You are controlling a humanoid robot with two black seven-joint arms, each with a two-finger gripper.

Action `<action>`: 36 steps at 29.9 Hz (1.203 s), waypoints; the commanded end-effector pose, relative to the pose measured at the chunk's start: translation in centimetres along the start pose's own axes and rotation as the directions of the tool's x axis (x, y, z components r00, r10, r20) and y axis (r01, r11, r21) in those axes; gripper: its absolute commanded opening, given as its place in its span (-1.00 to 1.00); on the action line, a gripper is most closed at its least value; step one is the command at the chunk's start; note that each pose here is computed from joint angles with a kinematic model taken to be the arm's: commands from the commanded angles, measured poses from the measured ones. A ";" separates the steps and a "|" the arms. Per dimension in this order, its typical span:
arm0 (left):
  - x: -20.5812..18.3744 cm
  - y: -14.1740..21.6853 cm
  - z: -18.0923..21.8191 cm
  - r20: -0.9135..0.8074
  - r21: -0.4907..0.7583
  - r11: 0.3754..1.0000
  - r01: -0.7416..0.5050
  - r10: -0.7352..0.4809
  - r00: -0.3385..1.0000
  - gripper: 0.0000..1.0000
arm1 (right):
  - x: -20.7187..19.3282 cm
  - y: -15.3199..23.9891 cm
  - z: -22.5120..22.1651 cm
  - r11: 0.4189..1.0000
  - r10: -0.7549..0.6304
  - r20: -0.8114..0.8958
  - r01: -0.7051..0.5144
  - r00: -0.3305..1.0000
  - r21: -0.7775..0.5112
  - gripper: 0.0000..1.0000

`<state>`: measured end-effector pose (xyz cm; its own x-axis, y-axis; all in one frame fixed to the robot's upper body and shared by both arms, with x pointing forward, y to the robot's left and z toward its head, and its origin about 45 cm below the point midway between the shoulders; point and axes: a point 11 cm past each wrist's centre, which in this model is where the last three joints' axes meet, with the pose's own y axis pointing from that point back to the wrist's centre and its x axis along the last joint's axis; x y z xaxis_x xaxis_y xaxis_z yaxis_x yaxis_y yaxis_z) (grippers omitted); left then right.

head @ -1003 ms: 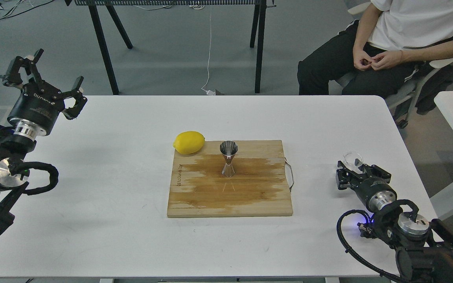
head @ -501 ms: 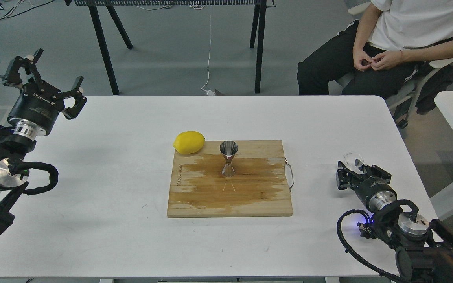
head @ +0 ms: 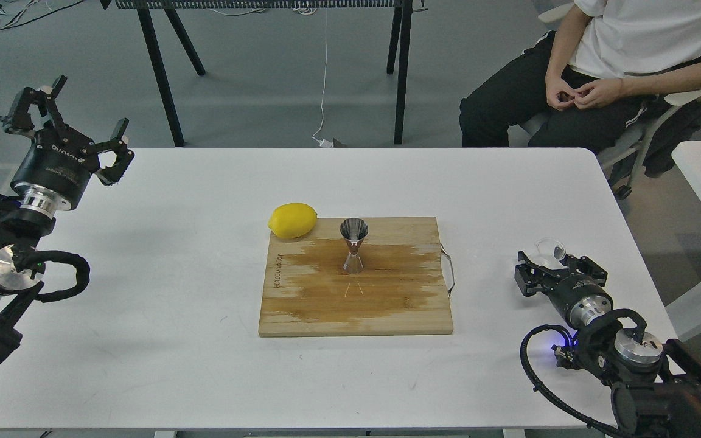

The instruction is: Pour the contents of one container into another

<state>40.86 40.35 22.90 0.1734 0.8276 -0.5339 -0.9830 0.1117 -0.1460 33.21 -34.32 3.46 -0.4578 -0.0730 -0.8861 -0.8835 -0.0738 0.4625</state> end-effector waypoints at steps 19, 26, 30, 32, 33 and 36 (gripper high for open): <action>0.2 0.0 0.9 0.014 -0.010 1.000 0.001 -0.001 1.000 1.00 | -9.3 1.1 -3.4 0.954 -0.301 -0.141 0.300 0.943 -0.028 0.95; 0.1 -0.1 0.9 0.012 -0.012 1.000 0.001 -0.001 1.000 1.00 | -18.9 0.9 -4.5 0.857 -0.506 -0.328 0.506 0.797 -0.093 0.99; 0.0 -0.3 1.0 0.007 -0.016 1.000 0.002 -0.002 1.000 1.00 | -22.2 0.5 -5.2 0.810 -0.561 -0.390 0.582 0.730 -0.076 0.99; -0.1 -0.4 1.1 0.002 -0.022 1.000 0.003 -0.003 1.000 1.00 | -23.4 0.2 -5.4 0.803 -0.557 -0.436 0.592 0.707 -0.067 0.99; -0.1 -0.4 1.2 0.000 -0.026 1.000 0.001 -0.001 1.000 1.00 | -23.9 0.1 -5.3 0.802 -0.554 -0.461 0.593 0.694 -0.072 0.99; -0.2 -0.6 1.4 -0.004 -0.037 0.999 -0.001 0.001 1.000 1.00 | -25.4 -0.2 -4.6 0.790 -0.566 -0.495 0.606 0.659 -0.097 0.99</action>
<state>41.23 40.84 24.00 0.1750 0.8273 -0.5338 -0.9807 0.0986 -0.1687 44.68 -37.73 24.94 0.2221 -0.4693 -0.8546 -0.9716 -0.1796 -0.1539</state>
